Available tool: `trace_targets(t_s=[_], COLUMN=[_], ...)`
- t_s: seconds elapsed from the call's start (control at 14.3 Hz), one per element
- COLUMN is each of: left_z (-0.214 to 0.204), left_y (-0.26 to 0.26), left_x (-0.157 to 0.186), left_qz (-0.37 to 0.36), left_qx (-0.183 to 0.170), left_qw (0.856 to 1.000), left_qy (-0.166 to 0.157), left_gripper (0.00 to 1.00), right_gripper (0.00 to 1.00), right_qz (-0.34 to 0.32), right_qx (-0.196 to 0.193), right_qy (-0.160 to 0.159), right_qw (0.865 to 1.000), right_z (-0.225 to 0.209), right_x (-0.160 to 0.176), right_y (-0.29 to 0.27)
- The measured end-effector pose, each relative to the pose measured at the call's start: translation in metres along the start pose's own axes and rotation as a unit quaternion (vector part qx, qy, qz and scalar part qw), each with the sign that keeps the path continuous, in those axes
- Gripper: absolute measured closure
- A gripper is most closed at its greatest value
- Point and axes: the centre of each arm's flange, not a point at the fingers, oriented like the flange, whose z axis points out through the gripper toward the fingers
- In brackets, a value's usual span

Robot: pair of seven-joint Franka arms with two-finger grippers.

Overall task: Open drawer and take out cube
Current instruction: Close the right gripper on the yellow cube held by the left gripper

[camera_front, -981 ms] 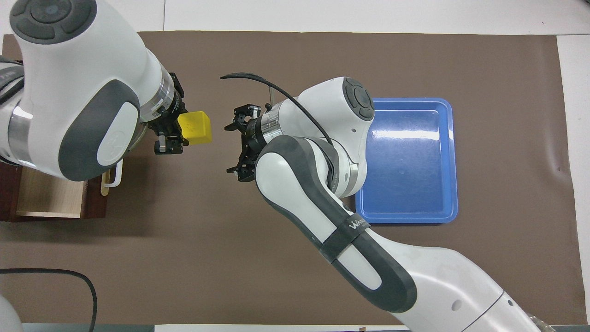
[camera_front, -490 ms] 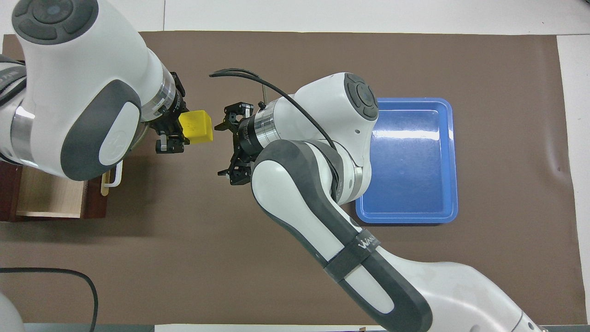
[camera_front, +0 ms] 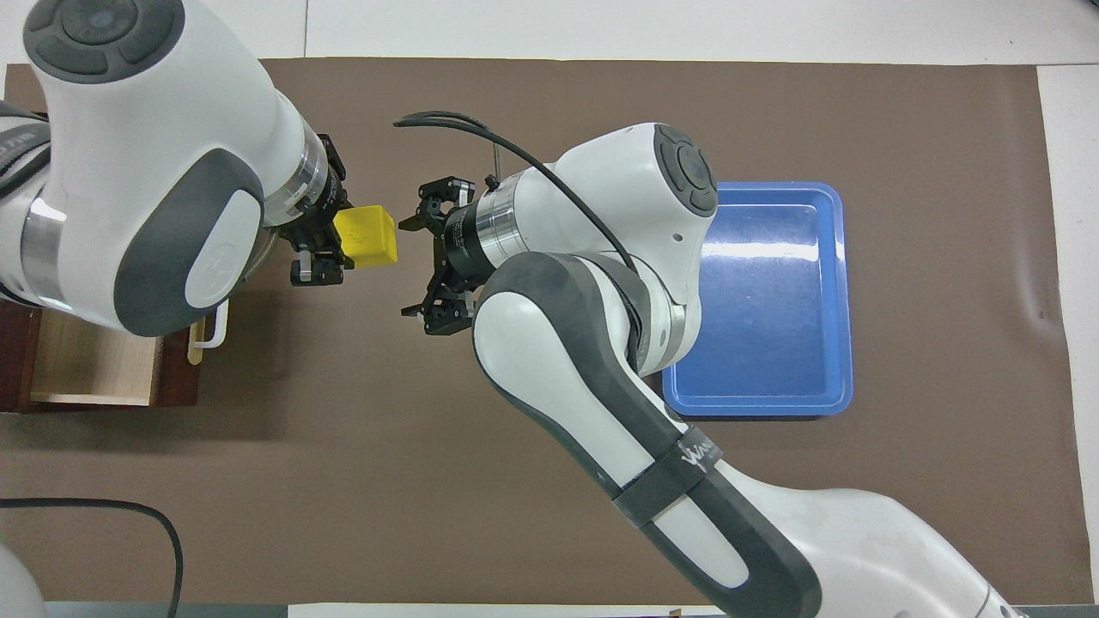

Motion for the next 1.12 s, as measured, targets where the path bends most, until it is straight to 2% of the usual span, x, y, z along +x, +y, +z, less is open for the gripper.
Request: trace_targets(t_s=[0.28,0.63,1.12], left_z=[0.000,0.000,0.001], left_y=[0.000,0.000,-0.001], left_x=[0.000,0.000,-0.001], left_qz=[0.000,0.000,0.001], left_qx=[-0.001,-0.001,0.002], left_qw=[1.000,1.000,1.000], left_qy=[0.000,0.000,0.001], left_gripper=[0.45,0.45,0.45], right_gripper=[0.00,0.00,0.00], right_qz=[0.001,-0.002,-0.012], right_qx=[0.008,0.004,0.002], right_qy=[-0.007,-0.009,-0.005], right_qw=[1.000,1.000,1.000], right_z=[-0.005,0.013,0.017], right_x=[-0.007,-0.009,-0.016], right_y=[-0.008,-0.013,-0.010])
